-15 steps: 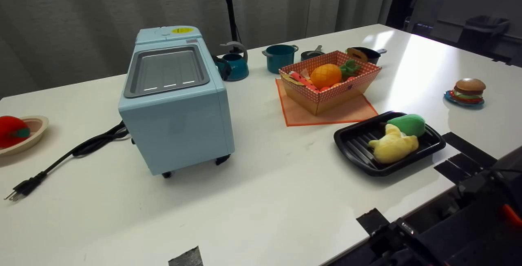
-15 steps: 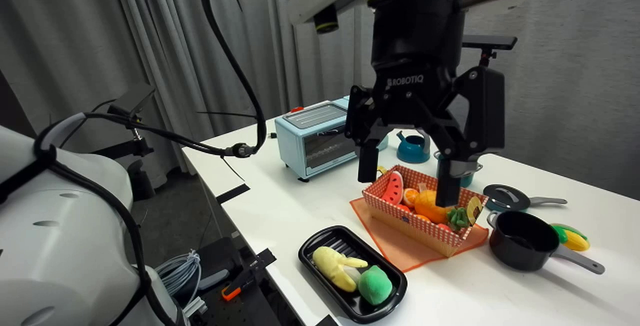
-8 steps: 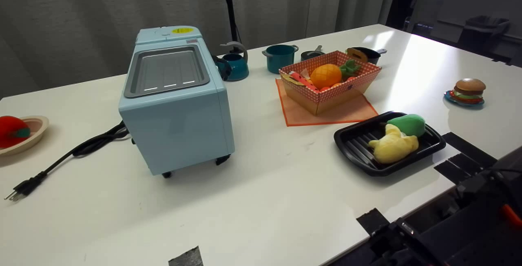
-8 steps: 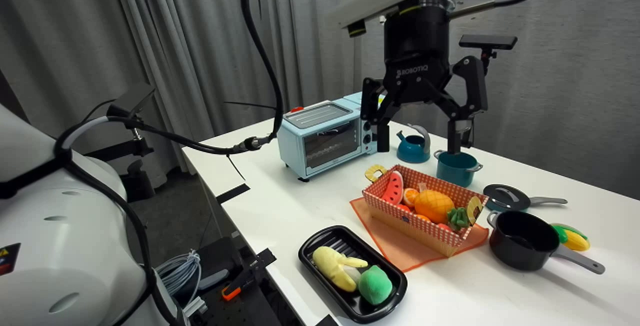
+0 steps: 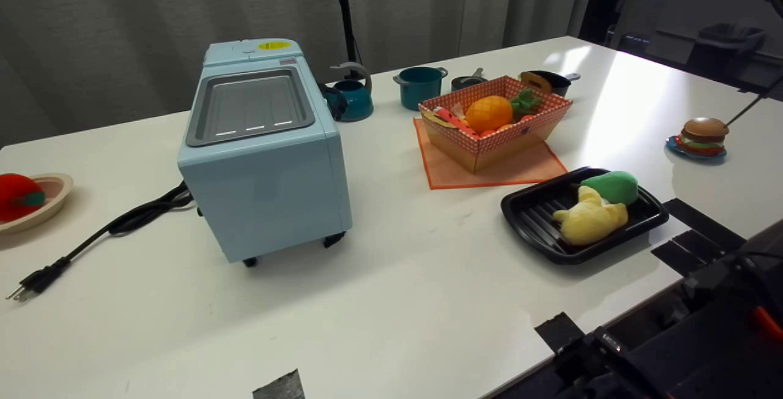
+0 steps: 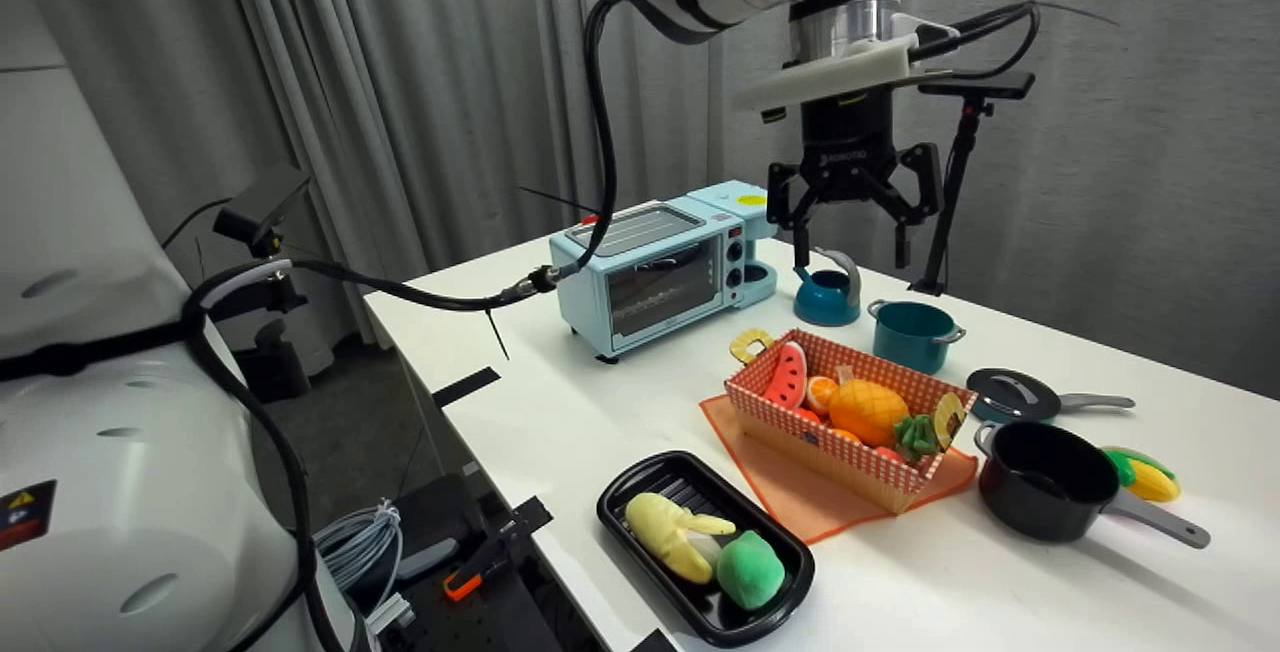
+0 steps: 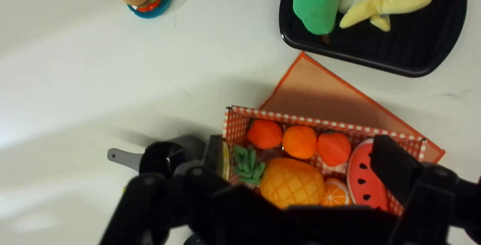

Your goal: Take the pineapple plush toy out of the box and put it on the tray

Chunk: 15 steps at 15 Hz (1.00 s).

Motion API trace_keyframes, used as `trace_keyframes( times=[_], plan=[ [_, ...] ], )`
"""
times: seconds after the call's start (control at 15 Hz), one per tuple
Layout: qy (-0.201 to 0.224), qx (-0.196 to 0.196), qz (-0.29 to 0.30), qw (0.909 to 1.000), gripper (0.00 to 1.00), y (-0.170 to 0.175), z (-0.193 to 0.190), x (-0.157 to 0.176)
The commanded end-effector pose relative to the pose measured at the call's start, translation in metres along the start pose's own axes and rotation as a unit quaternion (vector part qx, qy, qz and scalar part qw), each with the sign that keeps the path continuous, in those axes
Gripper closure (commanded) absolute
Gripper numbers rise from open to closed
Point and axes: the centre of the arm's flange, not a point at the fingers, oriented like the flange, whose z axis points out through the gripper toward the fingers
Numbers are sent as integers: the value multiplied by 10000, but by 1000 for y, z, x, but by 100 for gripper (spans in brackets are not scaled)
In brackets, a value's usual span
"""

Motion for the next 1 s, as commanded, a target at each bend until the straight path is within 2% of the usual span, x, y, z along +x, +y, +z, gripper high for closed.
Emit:
trace_keyframes(
  times=[0.0,0.2,0.47,0.67,0.93],
  plan=[
    [316,196,6,9993,0,-14,-3,63],
    [475,286,-93,9984,0,-32,-2,91],
    [753,393,-22,9964,0,-50,3,106],
    [819,446,139,9955,0,-50,21,113],
    [805,305,367,9956,0,-44,53,120]
  ],
)
